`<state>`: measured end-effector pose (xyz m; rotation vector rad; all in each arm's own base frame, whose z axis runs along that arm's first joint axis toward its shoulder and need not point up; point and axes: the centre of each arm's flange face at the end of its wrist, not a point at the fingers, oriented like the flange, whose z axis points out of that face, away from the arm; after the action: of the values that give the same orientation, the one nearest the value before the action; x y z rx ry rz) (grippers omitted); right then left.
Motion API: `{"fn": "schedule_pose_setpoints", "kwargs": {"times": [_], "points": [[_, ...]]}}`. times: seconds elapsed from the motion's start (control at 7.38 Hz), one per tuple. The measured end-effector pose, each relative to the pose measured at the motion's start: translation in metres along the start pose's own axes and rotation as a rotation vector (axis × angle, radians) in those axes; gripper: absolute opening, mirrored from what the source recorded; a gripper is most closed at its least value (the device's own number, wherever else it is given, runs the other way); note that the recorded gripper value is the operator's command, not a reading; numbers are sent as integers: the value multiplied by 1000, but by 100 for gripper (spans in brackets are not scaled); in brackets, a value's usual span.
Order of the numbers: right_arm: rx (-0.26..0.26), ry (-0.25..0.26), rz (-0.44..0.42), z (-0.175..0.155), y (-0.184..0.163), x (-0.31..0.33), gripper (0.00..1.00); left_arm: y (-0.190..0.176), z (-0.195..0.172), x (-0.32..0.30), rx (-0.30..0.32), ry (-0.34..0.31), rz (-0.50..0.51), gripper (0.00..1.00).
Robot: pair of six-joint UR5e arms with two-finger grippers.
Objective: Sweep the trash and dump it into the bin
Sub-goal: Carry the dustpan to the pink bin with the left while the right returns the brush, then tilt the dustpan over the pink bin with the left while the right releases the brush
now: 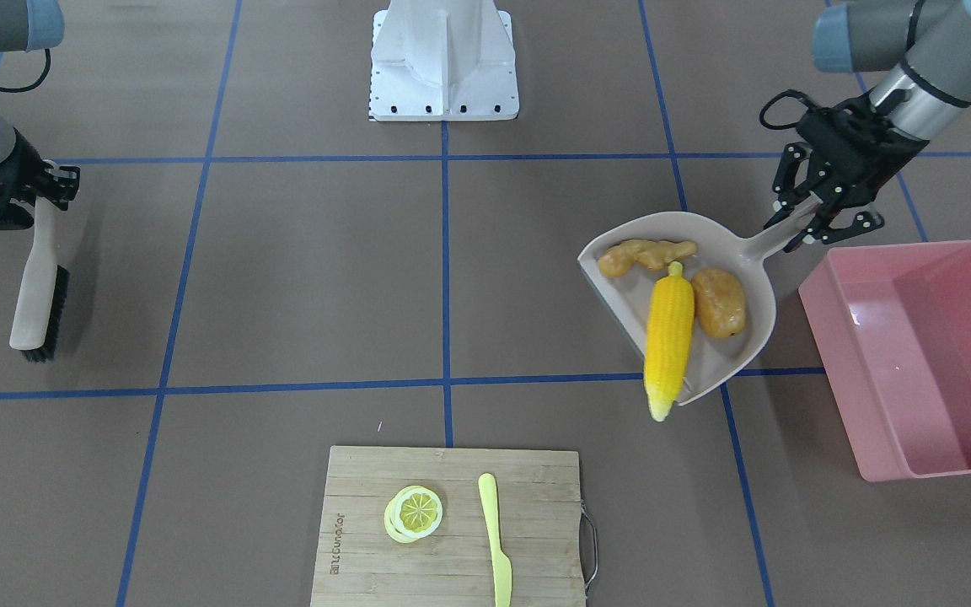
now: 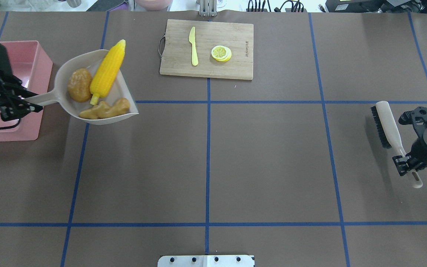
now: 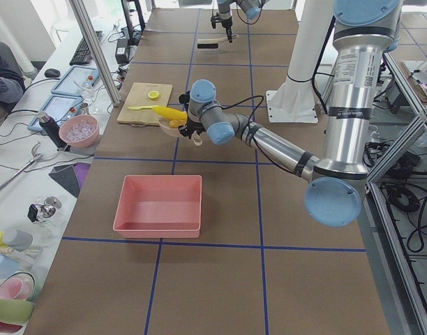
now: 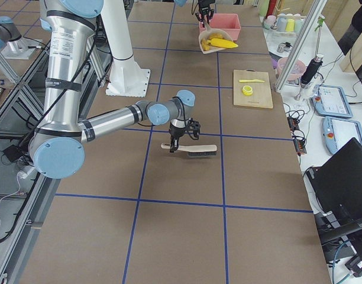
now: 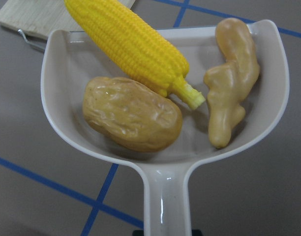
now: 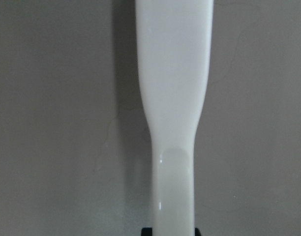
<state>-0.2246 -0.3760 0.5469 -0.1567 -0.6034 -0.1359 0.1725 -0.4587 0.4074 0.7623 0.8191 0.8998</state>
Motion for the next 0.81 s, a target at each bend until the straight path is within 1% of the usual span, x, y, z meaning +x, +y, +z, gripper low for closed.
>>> {"fn": "schedule_pose_setpoints", "kwargs": {"times": [0.27,0.41,0.54,0.68,0.81], "points": [[-3,-19,8,14,-6,12,0,71,-40,-20,-27,-37,-121,34],[-3,-24,8,17,-9,14,59,102,-53,-24,-45,-51,-177,34],[-8,-28,10,21,-12,14,74,130,-61,-29,-67,-65,-221,34],[-16,-34,15,24,-15,14,99,154,-71,-37,-94,-84,-251,34],[-21,-43,20,25,-17,14,100,176,-84,-48,-126,-98,-278,34]]}}
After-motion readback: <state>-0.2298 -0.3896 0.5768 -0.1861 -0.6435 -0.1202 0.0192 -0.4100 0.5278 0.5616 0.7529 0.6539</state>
